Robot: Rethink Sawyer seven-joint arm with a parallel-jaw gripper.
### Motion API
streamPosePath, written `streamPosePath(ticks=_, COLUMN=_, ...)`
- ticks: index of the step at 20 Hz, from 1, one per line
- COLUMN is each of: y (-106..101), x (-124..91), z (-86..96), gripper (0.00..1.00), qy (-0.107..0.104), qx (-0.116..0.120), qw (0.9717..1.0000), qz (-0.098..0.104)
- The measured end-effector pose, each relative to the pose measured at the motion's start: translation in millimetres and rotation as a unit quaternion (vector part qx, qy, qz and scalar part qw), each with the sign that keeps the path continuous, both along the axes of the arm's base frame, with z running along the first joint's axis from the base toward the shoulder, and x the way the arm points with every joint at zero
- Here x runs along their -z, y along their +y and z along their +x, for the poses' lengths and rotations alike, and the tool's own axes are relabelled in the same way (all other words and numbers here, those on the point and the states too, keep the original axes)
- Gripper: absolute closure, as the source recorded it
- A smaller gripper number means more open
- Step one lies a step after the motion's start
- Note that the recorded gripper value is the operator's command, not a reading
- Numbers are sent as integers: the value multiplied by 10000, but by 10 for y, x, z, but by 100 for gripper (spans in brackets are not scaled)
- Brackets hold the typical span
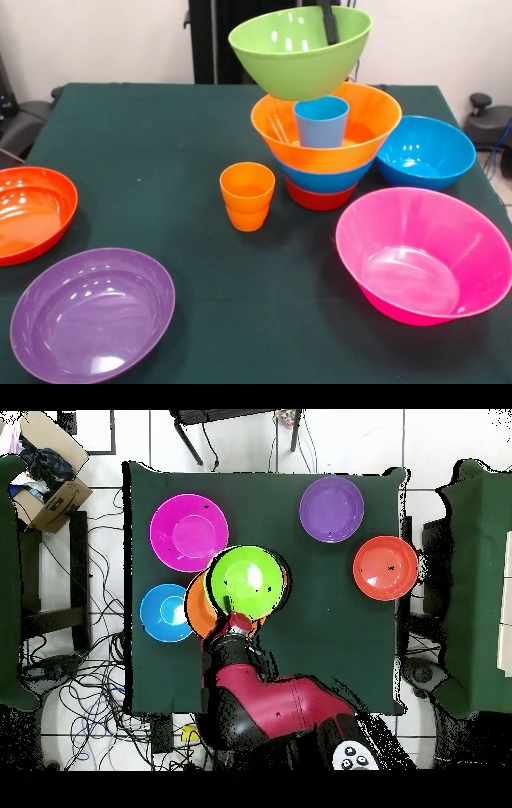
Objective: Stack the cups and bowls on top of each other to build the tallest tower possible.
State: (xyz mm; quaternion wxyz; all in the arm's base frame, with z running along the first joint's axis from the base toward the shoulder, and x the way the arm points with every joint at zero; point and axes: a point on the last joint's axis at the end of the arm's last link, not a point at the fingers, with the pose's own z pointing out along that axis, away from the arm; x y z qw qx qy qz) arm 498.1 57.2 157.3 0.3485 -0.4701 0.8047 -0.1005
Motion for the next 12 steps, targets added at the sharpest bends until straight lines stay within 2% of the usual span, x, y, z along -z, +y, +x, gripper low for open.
streamPosePath(ticks=4, y=-107, x=18, z=-42, gripper=100, qy=14, qx=54, qw=9999, qz=-124)
streamPosePath(ticks=12, y=-106, x=32, z=-97, gripper=100, qy=48, qx=62, qw=9997, qz=-251)
